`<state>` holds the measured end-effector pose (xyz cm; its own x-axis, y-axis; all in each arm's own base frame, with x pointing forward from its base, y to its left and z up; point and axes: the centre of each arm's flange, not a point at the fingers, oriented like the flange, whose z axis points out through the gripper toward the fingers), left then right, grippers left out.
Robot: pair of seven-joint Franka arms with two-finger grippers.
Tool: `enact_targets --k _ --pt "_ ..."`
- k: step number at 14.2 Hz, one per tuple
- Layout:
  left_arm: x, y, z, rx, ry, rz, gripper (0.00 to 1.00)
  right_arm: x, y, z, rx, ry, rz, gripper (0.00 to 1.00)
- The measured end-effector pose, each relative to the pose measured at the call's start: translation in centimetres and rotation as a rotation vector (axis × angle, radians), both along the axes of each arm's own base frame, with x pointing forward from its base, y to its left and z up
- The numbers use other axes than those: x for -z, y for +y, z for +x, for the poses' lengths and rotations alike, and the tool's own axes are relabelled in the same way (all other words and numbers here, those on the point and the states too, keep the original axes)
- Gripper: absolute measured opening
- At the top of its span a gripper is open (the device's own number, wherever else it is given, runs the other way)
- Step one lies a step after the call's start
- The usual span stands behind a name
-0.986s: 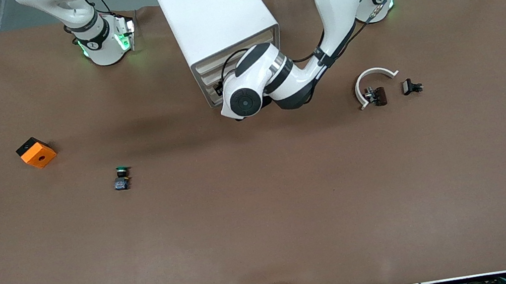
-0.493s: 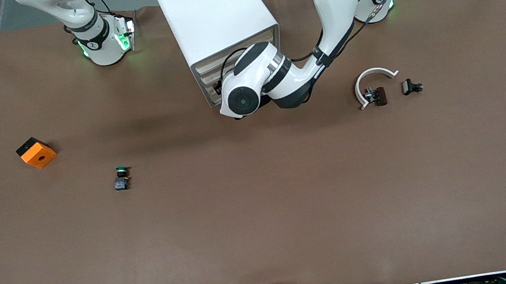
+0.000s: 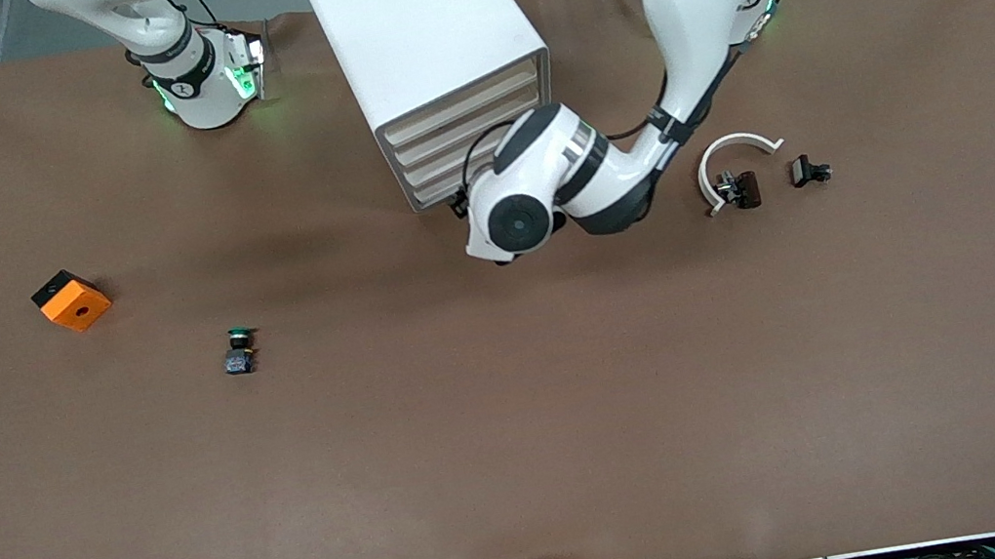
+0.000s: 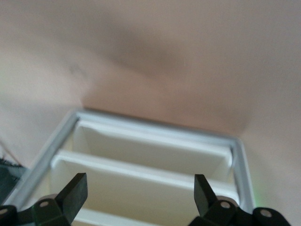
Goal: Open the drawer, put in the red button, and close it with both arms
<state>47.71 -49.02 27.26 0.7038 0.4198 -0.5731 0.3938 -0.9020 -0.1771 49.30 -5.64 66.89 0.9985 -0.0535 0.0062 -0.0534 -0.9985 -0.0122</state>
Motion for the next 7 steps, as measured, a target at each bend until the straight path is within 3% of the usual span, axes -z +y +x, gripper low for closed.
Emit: enact_targets --k 4,7 --pt "-4.2 6.6 6.4 -0.014 -0.101 -0.052 1.0 0.0 0.0 0.0 0.0 -0.001 0.0 1.0" --pt "-9.6 12.4 8.9 0.056 -0.162 -0.056 1.0 0.0 0.0 0.1 0.0 -0.006 -0.001 1.0"
